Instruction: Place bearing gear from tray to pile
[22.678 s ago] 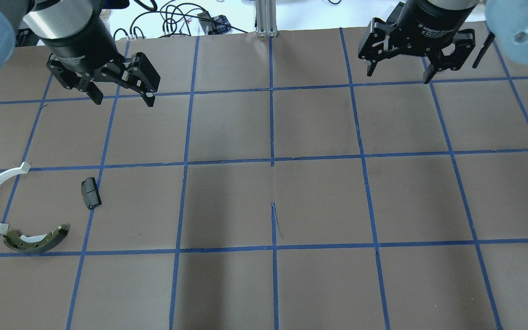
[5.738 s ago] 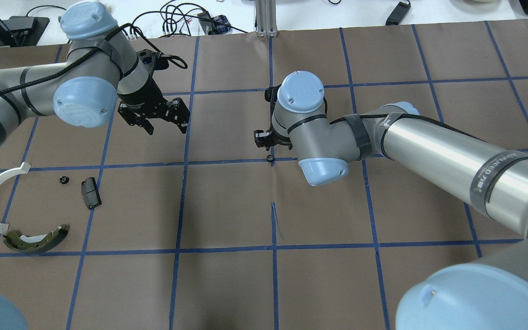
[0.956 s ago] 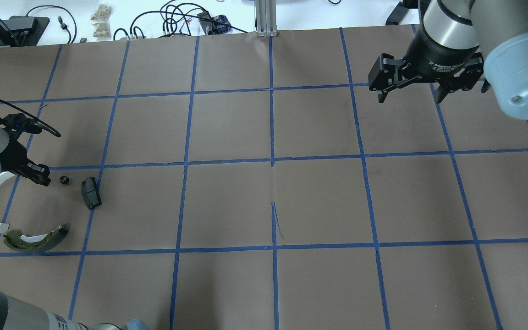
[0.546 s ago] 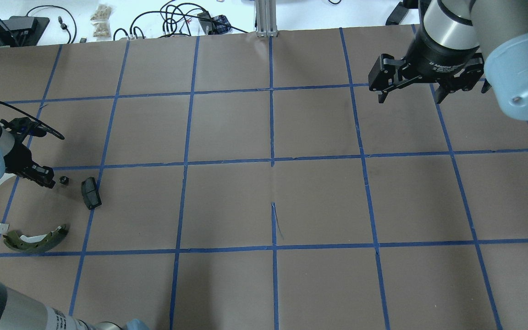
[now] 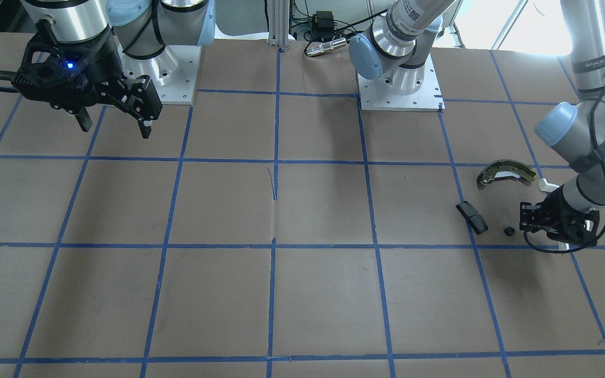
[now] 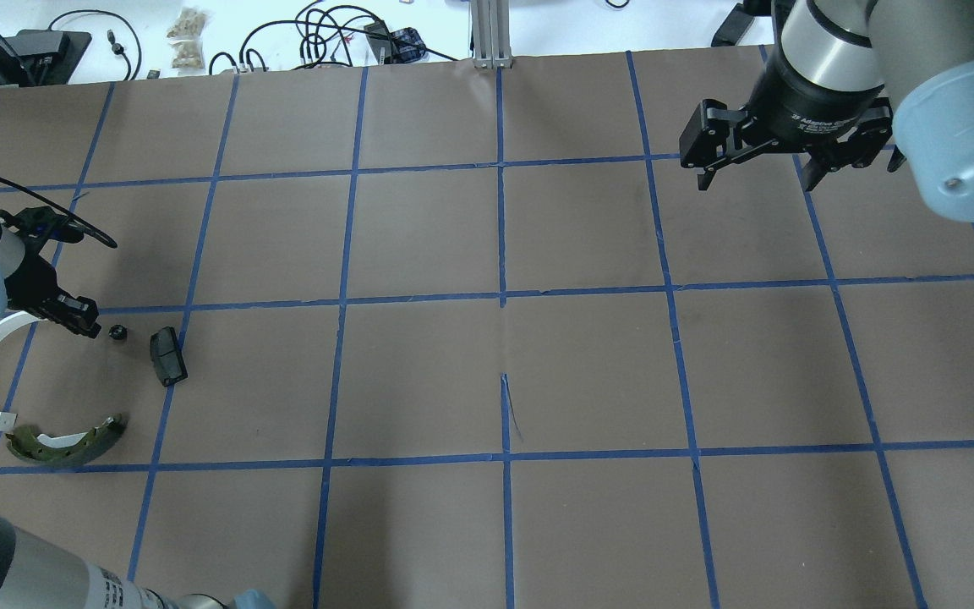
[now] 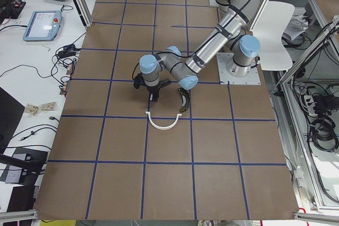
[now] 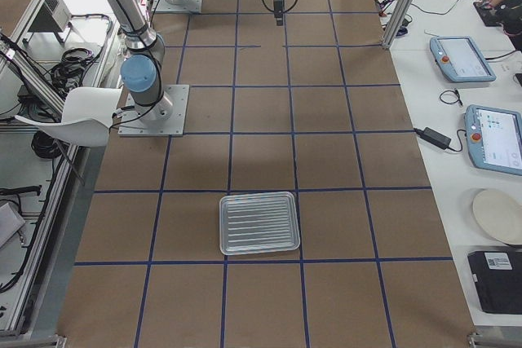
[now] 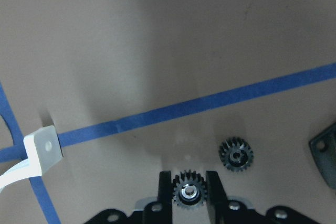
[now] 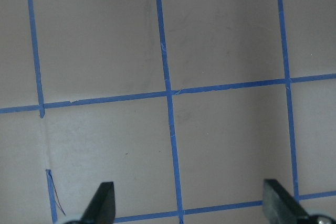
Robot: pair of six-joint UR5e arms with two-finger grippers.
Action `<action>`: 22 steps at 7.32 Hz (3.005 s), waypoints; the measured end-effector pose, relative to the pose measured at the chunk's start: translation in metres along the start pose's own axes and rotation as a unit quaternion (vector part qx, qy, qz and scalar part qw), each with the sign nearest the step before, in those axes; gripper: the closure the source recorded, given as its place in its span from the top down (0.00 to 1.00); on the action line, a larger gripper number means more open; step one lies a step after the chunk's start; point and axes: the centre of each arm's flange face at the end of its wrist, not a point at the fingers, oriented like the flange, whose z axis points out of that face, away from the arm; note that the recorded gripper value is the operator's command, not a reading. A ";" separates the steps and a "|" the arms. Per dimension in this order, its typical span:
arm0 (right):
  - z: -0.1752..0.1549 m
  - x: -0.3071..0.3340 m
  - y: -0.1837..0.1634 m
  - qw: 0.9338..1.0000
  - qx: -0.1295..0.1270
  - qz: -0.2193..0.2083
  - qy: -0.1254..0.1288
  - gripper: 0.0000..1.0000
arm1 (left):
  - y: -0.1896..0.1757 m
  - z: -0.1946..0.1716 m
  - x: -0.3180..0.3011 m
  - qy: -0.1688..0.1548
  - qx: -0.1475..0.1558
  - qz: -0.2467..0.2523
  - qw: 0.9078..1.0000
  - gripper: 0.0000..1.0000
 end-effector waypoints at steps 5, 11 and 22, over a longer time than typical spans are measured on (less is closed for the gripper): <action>0.000 0.000 0.000 1.000 0.000 0.000 0.000 1.00 | -0.048 -0.061 0.050 -0.011 0.007 0.016 1.000 1.00; 0.000 0.000 0.001 1.000 -0.001 0.000 0.000 1.00 | -0.107 -0.255 0.300 -0.042 0.047 -0.058 0.996 1.00; 0.000 0.000 0.000 1.000 0.001 0.000 0.000 1.00 | -0.021 -0.336 0.345 0.021 0.040 -0.136 0.990 1.00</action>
